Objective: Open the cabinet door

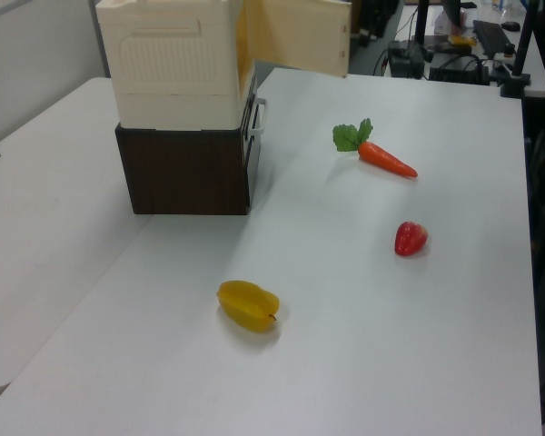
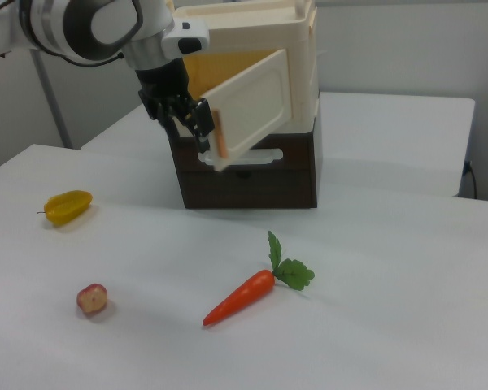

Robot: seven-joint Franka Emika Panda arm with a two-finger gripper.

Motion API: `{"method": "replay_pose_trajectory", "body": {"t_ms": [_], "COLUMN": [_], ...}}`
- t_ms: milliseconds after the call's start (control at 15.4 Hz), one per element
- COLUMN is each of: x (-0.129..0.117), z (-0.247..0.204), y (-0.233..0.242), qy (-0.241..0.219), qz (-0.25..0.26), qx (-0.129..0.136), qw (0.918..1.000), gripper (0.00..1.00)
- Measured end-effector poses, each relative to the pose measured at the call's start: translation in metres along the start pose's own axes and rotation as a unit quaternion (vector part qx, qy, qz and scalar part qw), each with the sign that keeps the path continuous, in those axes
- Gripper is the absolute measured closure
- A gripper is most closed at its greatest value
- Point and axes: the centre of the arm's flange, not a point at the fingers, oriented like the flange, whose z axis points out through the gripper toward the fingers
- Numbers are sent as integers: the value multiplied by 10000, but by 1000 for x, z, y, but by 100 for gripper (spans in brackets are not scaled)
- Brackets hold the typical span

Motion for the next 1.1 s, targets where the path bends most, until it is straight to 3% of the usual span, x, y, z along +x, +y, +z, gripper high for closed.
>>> {"method": "replay_pose_trajectory", "body": {"t_ms": [130, 195, 520, 1104], "x": [-9, -12, -20, -23], "z": [-4, -5, 0, 6], "y": [10, 13, 13, 12], "qy": [-160, -201, -531, -640], "qz": [74, 97, 99, 9], "qx": [-17, -21, -25, -23], "qw": [9998, 9997, 9985, 9979], "gripper": [1, 0, 0, 0]}}
